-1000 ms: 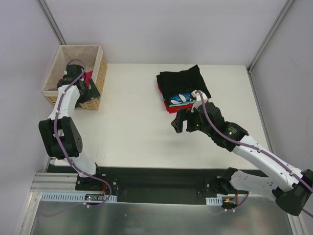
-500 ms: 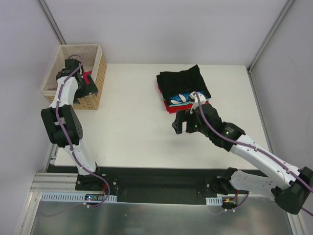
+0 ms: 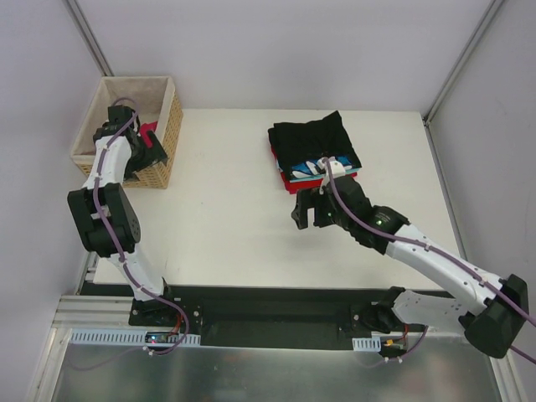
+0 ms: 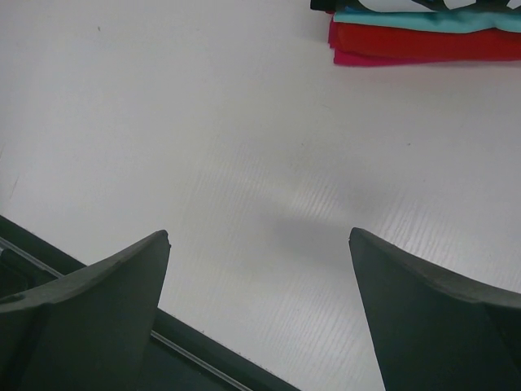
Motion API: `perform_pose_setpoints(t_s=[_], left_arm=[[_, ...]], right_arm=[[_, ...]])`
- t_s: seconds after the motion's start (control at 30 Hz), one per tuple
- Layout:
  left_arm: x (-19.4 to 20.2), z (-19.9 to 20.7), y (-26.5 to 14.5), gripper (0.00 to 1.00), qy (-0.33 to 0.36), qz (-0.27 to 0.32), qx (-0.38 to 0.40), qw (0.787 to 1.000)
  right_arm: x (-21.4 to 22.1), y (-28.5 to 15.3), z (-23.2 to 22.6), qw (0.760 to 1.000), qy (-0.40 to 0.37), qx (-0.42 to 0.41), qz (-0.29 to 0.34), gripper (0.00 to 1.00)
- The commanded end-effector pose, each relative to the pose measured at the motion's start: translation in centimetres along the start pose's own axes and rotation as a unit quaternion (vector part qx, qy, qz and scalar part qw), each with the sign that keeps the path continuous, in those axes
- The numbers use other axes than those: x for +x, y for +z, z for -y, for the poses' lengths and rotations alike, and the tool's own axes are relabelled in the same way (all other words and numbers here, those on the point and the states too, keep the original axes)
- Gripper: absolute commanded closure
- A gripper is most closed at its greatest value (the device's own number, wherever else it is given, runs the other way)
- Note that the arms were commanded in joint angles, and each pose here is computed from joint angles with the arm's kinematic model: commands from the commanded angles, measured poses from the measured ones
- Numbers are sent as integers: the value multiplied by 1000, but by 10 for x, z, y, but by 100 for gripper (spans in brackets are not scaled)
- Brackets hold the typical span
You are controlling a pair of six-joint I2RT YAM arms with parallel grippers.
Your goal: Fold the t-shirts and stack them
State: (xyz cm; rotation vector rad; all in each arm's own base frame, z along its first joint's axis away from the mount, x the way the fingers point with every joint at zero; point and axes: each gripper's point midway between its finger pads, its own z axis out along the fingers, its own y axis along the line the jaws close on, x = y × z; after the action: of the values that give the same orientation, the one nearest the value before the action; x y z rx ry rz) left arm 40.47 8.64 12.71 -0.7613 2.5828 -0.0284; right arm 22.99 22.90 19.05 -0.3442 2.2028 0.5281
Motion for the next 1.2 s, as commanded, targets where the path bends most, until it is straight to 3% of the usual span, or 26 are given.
perform_pose_setpoints(t_s=[0.0,0.1,0.13,0.17,0.23,0.33,0.4,0.47,0.5,0.73,1.17], left_arm=[[-6,11,-30,1,-33,75,31,996],[16,45,-61,1,3,84,84,993],[19,53,-80,1,11,100,102,990],[31,65,-88,1,25,96,120,988],[42,77,-118,1,37,111,163,980],[66,90,-147,1,48,108,224,967],[88,93,-151,1,60,95,240,964],[103,90,-155,1,68,96,245,962],[111,94,-157,1,78,93,252,960],[124,99,-168,1,90,94,267,955],[118,110,-171,1,100,95,270,953]], right_arm=[[-7,35,2,999,-26,30,-19,3],[-32,62,-2,998,-40,36,-30,4],[-23,84,0,996,-45,41,-61,4],[-49,89,-10,998,-42,29,-41,3],[-48,120,-12,997,-39,15,-69,4],[-80,145,-20,997,-38,-2,-61,4],[-92,174,-27,997,-33,-19,-67,4],[-76,206,-28,993,-21,-39,-112,4],[-97,214,-37,994,-18,-54,-96,3],[-77,268,-63,981,20,-125,-150,3],[-27,301,1,977,60,-62,-193,4]])
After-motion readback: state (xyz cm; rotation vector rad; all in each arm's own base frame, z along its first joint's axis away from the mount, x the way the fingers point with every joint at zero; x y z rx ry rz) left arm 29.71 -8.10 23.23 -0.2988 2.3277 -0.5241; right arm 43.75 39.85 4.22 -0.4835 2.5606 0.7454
